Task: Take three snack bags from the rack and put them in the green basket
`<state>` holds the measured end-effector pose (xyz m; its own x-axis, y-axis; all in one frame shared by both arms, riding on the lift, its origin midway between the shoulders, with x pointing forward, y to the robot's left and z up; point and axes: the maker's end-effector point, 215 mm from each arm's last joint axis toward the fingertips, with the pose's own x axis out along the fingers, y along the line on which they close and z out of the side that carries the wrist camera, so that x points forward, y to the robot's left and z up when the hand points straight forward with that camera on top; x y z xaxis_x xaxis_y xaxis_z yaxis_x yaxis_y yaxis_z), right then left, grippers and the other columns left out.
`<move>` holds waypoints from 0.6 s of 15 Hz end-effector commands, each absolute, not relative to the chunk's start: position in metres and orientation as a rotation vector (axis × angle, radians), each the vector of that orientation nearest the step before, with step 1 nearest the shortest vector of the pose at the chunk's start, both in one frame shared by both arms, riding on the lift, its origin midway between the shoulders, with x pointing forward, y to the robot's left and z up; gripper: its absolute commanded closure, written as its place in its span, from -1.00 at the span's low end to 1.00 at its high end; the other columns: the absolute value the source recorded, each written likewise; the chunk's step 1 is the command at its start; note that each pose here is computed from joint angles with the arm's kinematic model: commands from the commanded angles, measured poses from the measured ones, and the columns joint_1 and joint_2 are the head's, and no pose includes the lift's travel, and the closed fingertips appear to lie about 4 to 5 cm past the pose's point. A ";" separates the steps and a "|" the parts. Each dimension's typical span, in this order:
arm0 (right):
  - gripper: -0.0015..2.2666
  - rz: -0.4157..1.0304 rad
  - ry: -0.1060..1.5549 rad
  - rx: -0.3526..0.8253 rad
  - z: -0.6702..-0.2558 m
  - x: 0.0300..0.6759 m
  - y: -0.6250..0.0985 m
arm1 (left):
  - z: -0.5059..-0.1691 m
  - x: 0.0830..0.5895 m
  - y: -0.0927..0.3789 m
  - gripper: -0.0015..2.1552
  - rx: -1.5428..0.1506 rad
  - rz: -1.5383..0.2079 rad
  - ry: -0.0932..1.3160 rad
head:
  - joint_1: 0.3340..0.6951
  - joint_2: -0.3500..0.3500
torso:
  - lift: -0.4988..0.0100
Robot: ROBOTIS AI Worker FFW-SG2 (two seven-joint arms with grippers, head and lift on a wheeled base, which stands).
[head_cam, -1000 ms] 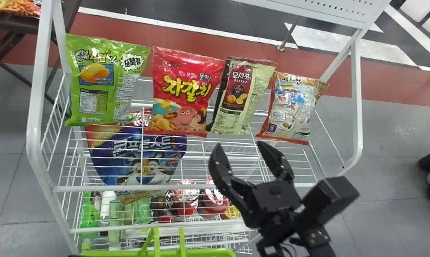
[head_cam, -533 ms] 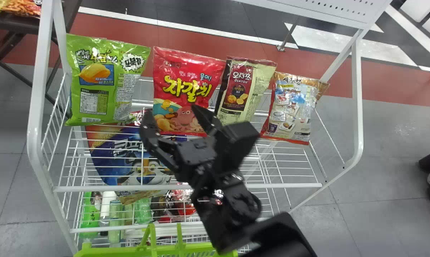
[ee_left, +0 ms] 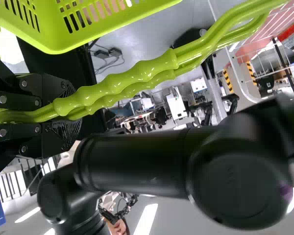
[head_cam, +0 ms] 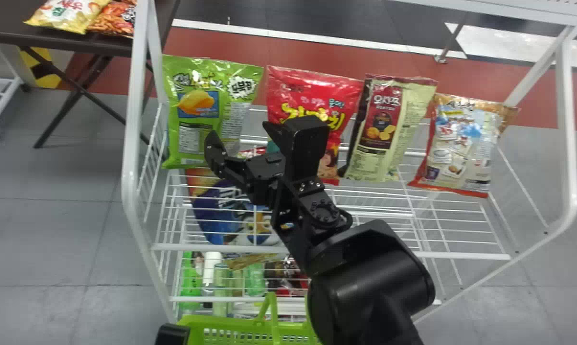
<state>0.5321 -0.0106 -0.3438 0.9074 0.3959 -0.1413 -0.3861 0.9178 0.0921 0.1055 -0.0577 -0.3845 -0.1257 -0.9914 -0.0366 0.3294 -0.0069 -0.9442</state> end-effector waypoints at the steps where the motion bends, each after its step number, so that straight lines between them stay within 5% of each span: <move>1: -0.91 0.432 0.176 0.065 -0.354 0.547 -0.003 | -0.382 0.108 -0.056 0.09 -0.883 -1.440 1.045 | 1.00 -0.37 | 0.93; 5: -0.89 0.449 0.182 0.031 -0.358 0.566 0.003 | -0.382 0.109 -0.055 0.09 -0.890 -1.447 1.042 | 1.00 -0.30 | 0.93; 7: -0.70 0.490 0.205 0.044 -0.361 0.575 0.006 | -0.381 0.110 -0.055 0.09 -0.891 -1.449 1.036 | 1.00 -0.27 | 0.93; 9: 0.63 0.523 0.237 0.040 -0.367 0.571 0.012 | -0.381 0.111 -0.055 0.09 -0.895 -1.450 1.032 | 1.00 -0.23 | 0.93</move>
<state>0.5720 0.0104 -0.3620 0.8482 0.4935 -0.1924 -0.4850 0.8696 0.0925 0.1103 -0.0551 -0.3812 -0.1261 -0.9919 -0.0156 0.3358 -0.0279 -0.9415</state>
